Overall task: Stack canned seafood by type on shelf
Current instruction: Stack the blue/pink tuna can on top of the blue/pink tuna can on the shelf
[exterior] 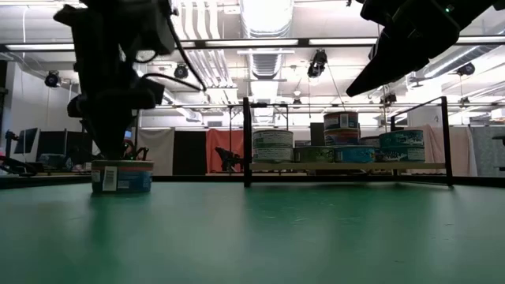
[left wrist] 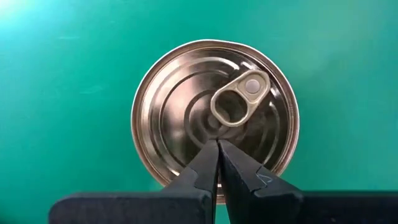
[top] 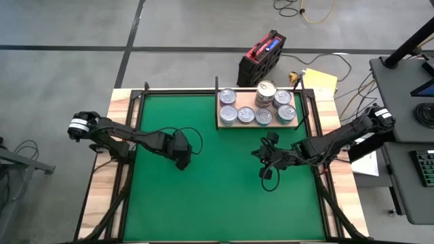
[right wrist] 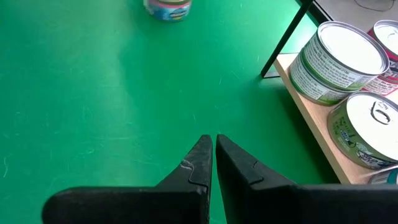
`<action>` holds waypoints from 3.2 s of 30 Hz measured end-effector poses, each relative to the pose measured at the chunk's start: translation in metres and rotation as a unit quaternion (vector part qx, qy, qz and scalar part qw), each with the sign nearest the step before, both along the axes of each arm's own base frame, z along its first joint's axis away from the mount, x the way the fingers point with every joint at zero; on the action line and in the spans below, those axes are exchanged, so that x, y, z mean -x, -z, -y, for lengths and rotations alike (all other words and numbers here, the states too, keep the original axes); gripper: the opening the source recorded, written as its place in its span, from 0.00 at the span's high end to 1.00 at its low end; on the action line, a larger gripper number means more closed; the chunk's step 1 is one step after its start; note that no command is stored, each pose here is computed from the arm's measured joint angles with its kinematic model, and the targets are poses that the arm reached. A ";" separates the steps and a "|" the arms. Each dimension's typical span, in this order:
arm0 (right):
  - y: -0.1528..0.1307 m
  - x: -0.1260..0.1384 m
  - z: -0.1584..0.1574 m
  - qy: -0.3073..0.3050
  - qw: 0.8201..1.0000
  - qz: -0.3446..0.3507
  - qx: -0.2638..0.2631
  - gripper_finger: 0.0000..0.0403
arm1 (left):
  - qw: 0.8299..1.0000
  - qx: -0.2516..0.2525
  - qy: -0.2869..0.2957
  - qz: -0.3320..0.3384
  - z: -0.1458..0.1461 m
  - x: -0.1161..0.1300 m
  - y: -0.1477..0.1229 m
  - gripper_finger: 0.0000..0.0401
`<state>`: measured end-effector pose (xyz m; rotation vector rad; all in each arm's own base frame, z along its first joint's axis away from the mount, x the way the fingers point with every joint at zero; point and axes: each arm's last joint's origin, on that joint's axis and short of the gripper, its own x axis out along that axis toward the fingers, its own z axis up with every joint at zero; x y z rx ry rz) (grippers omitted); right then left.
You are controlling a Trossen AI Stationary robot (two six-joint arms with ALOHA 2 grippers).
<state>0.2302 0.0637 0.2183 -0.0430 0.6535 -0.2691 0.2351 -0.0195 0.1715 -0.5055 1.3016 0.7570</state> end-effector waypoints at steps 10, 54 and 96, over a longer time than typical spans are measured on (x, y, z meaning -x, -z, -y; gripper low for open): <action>0.000 0.000 0.000 0.005 1.000 0.002 -0.007 0.97 | 0.987 0.067 0.061 0.132 0.051 -0.017 -0.003 1.00; 0.035 -0.024 -0.081 0.074 0.927 -0.002 -0.368 0.97 | 0.937 -0.124 0.315 0.085 0.082 0.003 0.005 1.00; 0.038 -0.032 -0.061 0.130 0.945 0.040 -0.297 0.97 | 0.927 -0.100 0.351 0.086 0.138 -0.084 0.021 1.00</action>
